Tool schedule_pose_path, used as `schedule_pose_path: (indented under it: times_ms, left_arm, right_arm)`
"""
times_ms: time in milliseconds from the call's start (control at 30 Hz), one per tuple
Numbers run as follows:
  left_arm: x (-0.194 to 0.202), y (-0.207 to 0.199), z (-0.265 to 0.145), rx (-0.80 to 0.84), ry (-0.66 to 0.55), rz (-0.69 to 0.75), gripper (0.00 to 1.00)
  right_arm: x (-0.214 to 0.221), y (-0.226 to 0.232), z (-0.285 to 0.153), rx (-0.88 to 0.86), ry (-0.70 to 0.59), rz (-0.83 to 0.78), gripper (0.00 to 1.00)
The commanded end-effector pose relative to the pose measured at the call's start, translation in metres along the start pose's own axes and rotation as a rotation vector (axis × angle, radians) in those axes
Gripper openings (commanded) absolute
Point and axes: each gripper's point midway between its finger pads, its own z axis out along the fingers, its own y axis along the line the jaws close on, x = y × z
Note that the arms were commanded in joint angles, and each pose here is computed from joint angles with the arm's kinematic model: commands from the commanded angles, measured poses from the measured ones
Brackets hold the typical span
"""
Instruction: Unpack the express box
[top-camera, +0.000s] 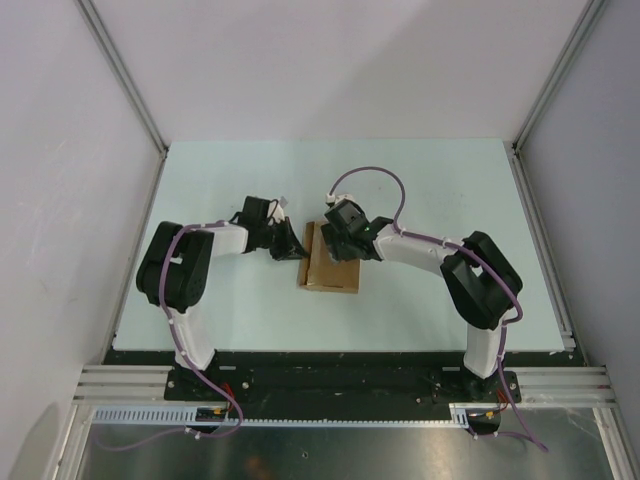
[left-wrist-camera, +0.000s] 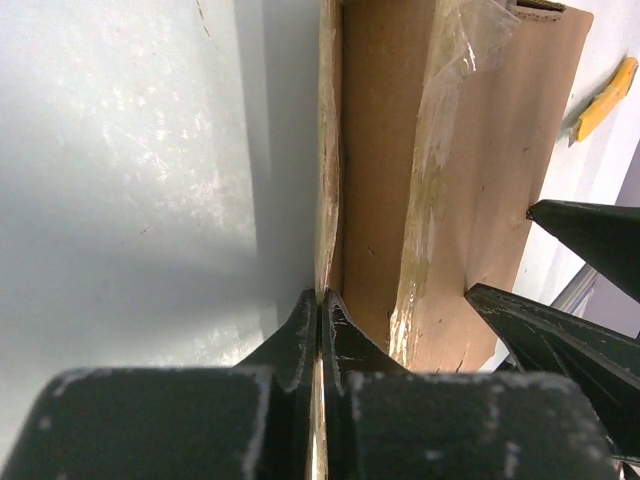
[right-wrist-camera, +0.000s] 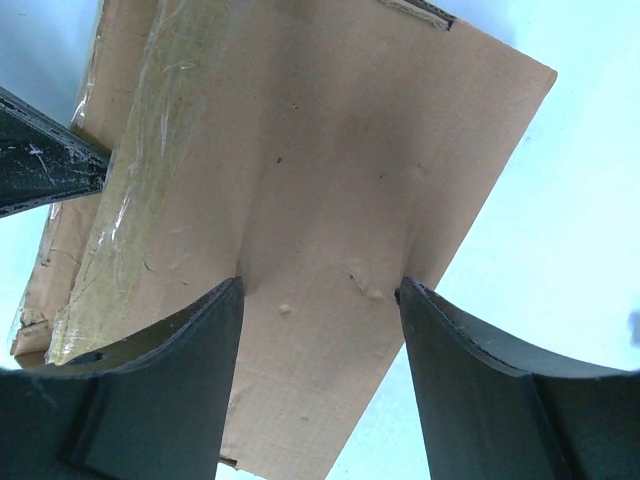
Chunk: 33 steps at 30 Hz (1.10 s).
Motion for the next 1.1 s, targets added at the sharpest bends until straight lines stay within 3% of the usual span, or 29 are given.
schedule_pose_path:
  times_ms: [0,167,633,1067]
  left_arm:
    - [-0.002,-0.003,-0.008,-0.03,-0.004,0.033,0.0]
    - [-0.019,-0.042,-0.035,0.036,-0.06,0.068,0.0]
    - [-0.037,-0.084,-0.096,0.007,-0.158,0.082,0.0]
    - [-0.03,-0.076,-0.099,-0.088,-0.18,0.122,0.0]
  right_arm:
    - [-0.027,0.003,-0.011,-0.047,-0.055,0.055,0.69]
    - [-0.053,-0.006,-0.035,-0.039,-0.085,0.09,0.72]
    - [-0.092,-0.03,-0.101,0.037,-0.216,0.227,0.77]
    - [-0.104,-0.003,-0.147,-0.044,-0.306,0.219,0.86]
